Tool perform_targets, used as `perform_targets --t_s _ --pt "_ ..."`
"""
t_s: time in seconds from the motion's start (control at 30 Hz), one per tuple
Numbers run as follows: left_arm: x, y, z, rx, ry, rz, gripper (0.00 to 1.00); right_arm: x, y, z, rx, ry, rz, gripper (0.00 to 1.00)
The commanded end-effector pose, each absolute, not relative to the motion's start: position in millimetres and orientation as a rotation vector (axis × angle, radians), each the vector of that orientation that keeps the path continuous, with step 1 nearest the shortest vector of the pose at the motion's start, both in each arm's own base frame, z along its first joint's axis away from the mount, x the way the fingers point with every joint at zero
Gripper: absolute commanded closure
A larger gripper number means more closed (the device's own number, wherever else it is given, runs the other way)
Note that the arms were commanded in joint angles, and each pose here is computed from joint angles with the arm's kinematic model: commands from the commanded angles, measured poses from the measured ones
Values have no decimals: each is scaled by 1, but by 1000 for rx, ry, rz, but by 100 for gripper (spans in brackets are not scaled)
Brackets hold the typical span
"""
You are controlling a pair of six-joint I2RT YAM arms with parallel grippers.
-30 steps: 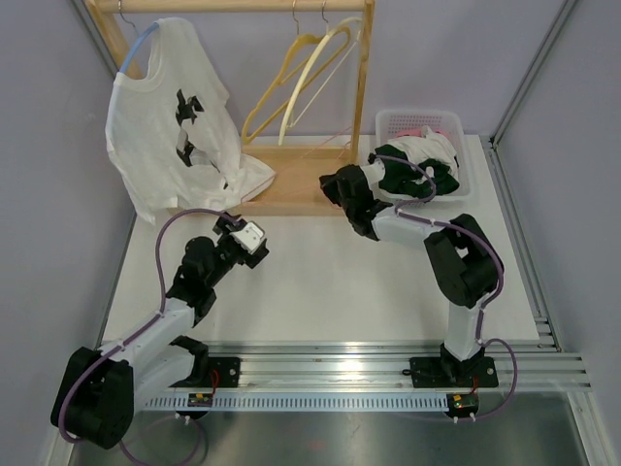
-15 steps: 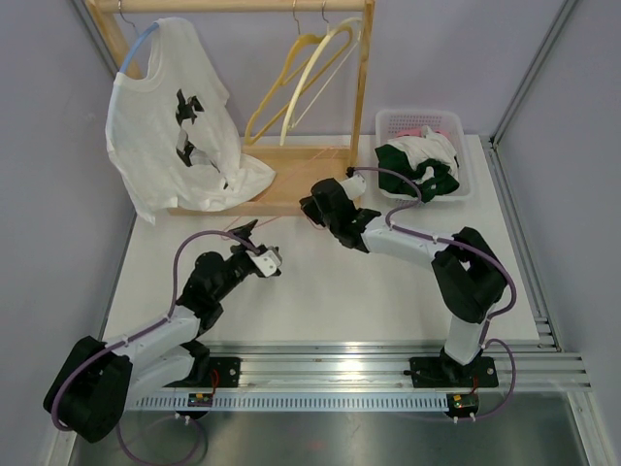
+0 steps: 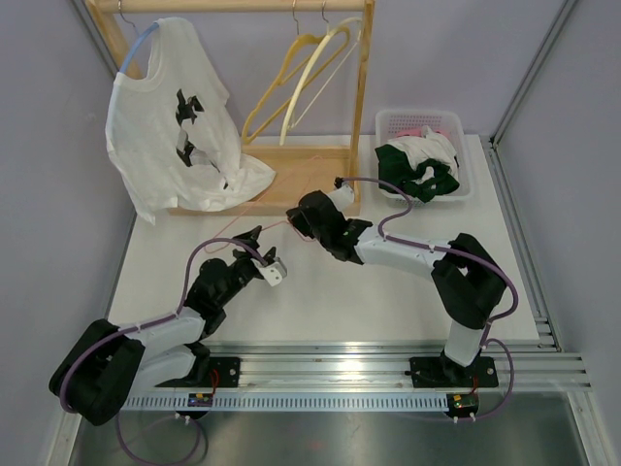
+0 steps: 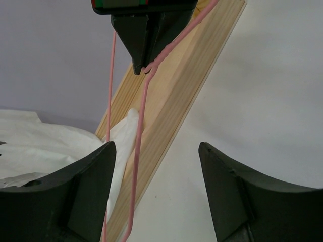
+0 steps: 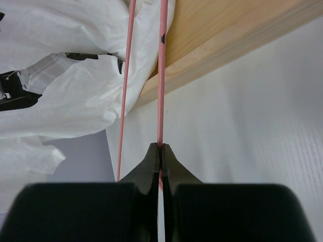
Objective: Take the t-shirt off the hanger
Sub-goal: Pass the hanger from the right arm to the left
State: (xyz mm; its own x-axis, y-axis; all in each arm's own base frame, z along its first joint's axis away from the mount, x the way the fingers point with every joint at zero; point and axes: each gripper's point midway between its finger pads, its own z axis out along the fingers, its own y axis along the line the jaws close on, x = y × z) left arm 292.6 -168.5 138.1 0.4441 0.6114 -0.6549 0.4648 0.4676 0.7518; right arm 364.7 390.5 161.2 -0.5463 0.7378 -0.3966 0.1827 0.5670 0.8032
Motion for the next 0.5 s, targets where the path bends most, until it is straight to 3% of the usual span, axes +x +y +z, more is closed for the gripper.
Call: perform_targets --t_s 0.0,0.47 --pt "296 -172 168 1098 1071 157 32 362 389 194 765 1961 985 100" --pt "295 -180 159 1186 1064 142 66 345 411 196 715 1983 1024 100"
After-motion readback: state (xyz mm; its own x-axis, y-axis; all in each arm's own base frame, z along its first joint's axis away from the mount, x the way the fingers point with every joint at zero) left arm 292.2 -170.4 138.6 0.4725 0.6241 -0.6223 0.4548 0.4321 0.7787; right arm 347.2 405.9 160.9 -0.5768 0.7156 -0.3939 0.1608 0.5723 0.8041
